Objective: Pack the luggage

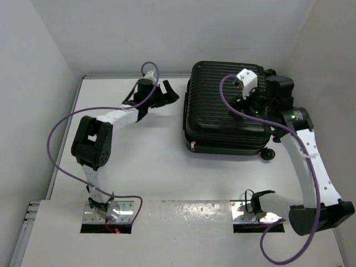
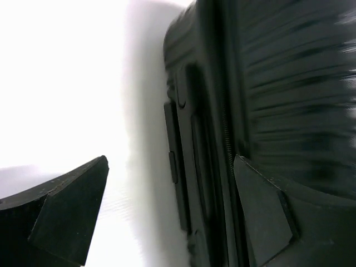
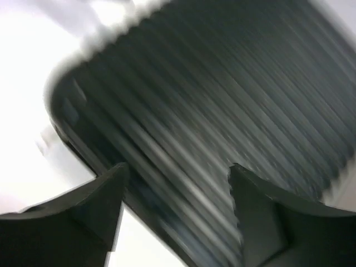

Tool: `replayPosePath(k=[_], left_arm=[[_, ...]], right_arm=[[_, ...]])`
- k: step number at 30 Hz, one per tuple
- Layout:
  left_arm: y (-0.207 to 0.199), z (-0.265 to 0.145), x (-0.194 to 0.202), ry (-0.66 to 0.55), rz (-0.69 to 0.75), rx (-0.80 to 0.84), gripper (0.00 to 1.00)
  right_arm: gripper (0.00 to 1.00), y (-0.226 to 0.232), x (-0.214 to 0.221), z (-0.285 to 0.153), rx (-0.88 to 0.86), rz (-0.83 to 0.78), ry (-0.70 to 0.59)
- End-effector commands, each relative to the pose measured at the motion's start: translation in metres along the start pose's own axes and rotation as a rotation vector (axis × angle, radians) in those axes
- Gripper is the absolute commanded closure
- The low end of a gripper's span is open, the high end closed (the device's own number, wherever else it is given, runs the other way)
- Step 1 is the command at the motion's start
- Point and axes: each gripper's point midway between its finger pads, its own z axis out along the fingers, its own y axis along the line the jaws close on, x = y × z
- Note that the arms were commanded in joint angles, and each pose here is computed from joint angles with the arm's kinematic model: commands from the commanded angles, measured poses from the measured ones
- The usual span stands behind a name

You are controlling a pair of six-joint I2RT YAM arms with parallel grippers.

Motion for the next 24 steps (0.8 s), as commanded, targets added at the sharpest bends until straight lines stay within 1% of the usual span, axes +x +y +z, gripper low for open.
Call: replayPosePath(k=[1,2,3,4,5,6,7,8,9,10,11,12,15,17,18,19,20,21,22,23,24], left_arm=[[-0.002,-0.036,-0.043,-0.012,0.173,0.091,0.0],[0.005,-0.041,-0.037,0.049,0.191,0.086,0.0],[0.005,-0.045,-0.039,0.075,0.289,0.125,0.0],[-0.003,-0.054,-0.046,0.103,0.33,0.21,0.0],[0.0,-0.058,-0.043,0.132,0.36,0.23,0.0],[0.007,-0.063,-0.035,0.176,0.372,0.241,0.0],[0.008,-0.071,-0.038,0.181,0.428,0.295,0.0],[0.012,-0.075,-0.036,0.191,0.44,0.299,0.0],[0.014,-0.08,-0.035,0.195,0.449,0.303,0.0],[0.015,-0.081,-0.033,0.202,0.482,0.317,0.0],[0.015,-0.086,-0.034,0.204,0.495,0.331,0.0],[0.017,-0.089,-0.025,0.237,0.493,0.341,0.0],[0.018,-0.096,-0.018,0.243,0.514,0.354,0.0],[0.016,-0.102,-0.015,0.244,0.521,0.364,0.0],[0.015,-0.105,-0.006,0.257,0.528,0.37,0.0],[0.006,-0.113,-0.007,0.242,0.544,0.382,0.0],[0.001,-0.118,0.007,0.265,0.544,0.396,0.0],[-0.003,-0.123,0.013,0.269,0.549,0.405,0.0],[-0.017,-0.133,0.009,0.236,0.559,0.424,0.0],[-0.017,-0.135,0.024,0.259,0.554,0.407,0.0],[-0.022,-0.139,0.029,0.258,0.553,0.418,0.0]], right_arm=[[0.22,-0.006,0.049,-0.029,-0.082,-0.102,0.19],[0.2,-0.009,0.057,-0.043,-0.098,-0.074,0.229],[0.2,-0.016,0.064,-0.056,-0.124,-0.085,0.277],[0.16,-0.02,0.072,-0.056,-0.167,-0.123,0.315],[0.14,-0.029,0.071,-0.067,-0.185,-0.145,0.346],[0.13,-0.038,0.078,-0.075,-0.177,-0.13,0.378],[0.07,-0.043,0.092,-0.083,-0.204,-0.112,0.431],[0.05,-0.051,0.09,-0.087,-0.197,-0.125,0.44],[0.04,-0.06,0.096,-0.094,-0.179,-0.122,0.462],[0.04,-0.07,0.111,-0.101,-0.2,-0.166,0.517],[0.04,-0.076,0.114,-0.105,-0.191,-0.18,0.529],[0.04,-0.081,0.122,-0.11,-0.188,-0.178,0.548],[0.04,-0.087,0.152,-0.114,-0.258,-0.266,0.605],[0.04,-0.087,0.167,-0.112,-0.291,-0.281,0.604],[0.04,-0.083,0.178,-0.109,-0.325,-0.285,0.606],[0.04,-0.084,0.182,-0.105,-0.33,-0.288,0.592],[0.04,-0.081,0.189,-0.097,-0.369,-0.314,0.571],[0.04,-0.078,0.193,-0.095,-0.386,-0.314,0.566],[0.04,-0.083,0.192,-0.088,-0.375,-0.341,0.54],[0.04,-0.086,0.195,-0.083,-0.389,-0.388,0.52],[0.04,-0.084,0.202,-0.08,-0.4,-0.381,0.512]])
